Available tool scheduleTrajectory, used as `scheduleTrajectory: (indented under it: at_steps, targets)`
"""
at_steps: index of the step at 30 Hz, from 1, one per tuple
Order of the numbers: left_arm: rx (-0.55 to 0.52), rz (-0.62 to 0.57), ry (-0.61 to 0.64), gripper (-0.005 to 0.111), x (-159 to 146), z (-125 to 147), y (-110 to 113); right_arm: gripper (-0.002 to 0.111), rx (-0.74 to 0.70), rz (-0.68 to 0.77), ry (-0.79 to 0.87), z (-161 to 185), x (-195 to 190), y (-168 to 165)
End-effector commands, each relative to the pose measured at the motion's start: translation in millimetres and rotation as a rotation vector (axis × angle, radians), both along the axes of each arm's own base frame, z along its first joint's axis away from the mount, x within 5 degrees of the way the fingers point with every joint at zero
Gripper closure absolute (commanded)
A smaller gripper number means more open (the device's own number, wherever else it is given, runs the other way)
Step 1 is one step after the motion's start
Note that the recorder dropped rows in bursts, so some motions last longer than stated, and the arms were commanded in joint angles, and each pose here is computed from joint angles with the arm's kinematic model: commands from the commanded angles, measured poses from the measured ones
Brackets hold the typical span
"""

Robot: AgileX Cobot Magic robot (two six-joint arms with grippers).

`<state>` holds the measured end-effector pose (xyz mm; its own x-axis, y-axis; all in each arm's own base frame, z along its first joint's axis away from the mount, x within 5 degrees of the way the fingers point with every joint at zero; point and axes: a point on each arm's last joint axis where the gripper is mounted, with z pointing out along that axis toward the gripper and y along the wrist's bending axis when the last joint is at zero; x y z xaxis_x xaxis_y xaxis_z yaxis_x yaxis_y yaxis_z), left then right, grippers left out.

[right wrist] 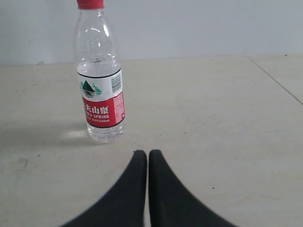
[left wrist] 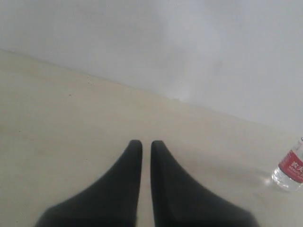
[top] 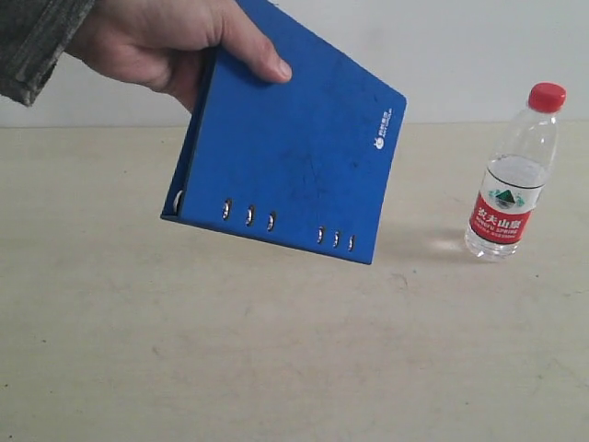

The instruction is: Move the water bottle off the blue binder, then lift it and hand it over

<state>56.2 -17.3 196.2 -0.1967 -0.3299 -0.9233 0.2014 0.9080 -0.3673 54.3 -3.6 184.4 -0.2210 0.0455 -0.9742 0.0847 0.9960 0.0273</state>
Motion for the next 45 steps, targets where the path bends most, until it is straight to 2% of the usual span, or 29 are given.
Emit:
scheduleTrajectory:
  at_steps: [1,3,5,7,8,12,15,18,22,27,29,32,37,45]
  targets:
    - [0.036,0.058,-0.087,0.100,-1,6,5,0.108,-0.002,-0.004,-0.009,1,0,0]
    - [0.037,0.100,-0.172,0.100,-1,13,8,0.108,-0.002,-0.004,-0.009,1,0,0]
    - [0.167,0.129,-0.261,0.100,-1,19,10,0.108,-0.002,-0.004,-0.009,1,0,0]
    - [0.294,0.133,-0.286,0.100,-1,19,10,0.108,-0.002,-0.004,-0.009,1,0,0]
    - [0.312,0.134,-0.269,0.100,-1,18,10,0.108,-0.002,-0.004,-0.009,1,0,0]
    - [0.290,0.166,-0.111,0.100,0,5,15,0.108,-0.002,-0.004,-0.009,1,0,0]
    - [0.242,0.183,0.075,0.100,-2,-11,18,0.108,-0.004,-0.003,-0.009,1,0,0]
    - [0.284,0.175,0.088,0.100,-2,-13,18,0.108,-0.004,-0.004,-0.018,2,0,0]
    - [0.234,0.167,0.100,0.100,-2,-13,17,0.108,-0.003,-0.004,-0.016,2,0,0]
    - [0.235,0.166,0.105,0.100,-3,-14,17,0.108,-0.003,-0.004,-0.016,2,0,0]
    - [0.261,0.203,0.113,0.100,-3,-14,19,0.108,-0.002,-0.004,-0.014,2,0,0]
    - [0.225,0.253,0.161,0.100,-4,-18,20,0.108,-0.002,-0.004,-0.014,2,0,0]
    - [0.221,0.214,0.169,0.100,-4,-19,16,0.108,-0.002,-0.004,-0.014,2,0,0]
    - [0.225,0.225,0.169,0.100,-4,-19,16,0.108,-0.002,-0.004,-0.014,2,0,0]
